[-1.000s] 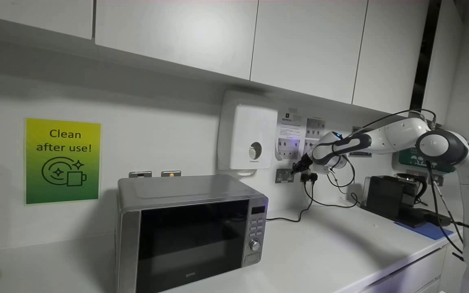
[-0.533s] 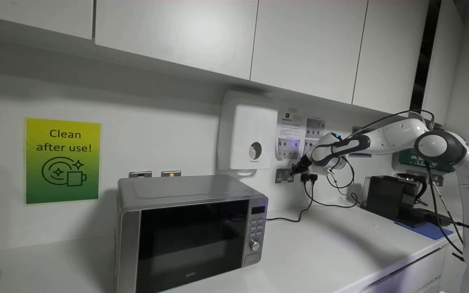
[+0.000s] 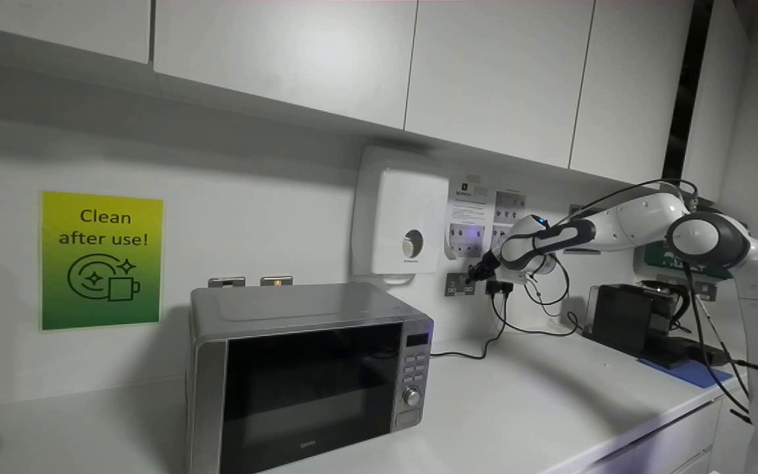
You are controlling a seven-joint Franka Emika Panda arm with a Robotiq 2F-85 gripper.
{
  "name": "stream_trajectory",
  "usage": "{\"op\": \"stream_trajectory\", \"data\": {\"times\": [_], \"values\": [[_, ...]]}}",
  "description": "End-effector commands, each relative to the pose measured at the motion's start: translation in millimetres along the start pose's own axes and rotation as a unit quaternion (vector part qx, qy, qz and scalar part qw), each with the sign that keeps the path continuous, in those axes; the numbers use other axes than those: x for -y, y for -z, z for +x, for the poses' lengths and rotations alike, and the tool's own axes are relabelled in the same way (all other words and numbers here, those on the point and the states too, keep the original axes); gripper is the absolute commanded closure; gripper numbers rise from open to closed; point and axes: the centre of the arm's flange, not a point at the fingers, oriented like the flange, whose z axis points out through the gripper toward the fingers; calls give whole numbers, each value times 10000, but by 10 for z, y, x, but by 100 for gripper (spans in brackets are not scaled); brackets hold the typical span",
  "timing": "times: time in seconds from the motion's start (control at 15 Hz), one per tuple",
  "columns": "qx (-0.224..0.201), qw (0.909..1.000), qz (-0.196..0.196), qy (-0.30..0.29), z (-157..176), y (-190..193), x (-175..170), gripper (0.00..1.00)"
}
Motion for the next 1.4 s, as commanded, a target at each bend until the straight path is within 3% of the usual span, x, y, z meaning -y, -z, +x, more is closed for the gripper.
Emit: {"op": "stream_trajectory", "data": {"times": [0.0,1.33], "values": [[-204,9997,-70,-77,156,-10,45,100],[-330,9994,-80,-83,299,-105,101,100]]}}
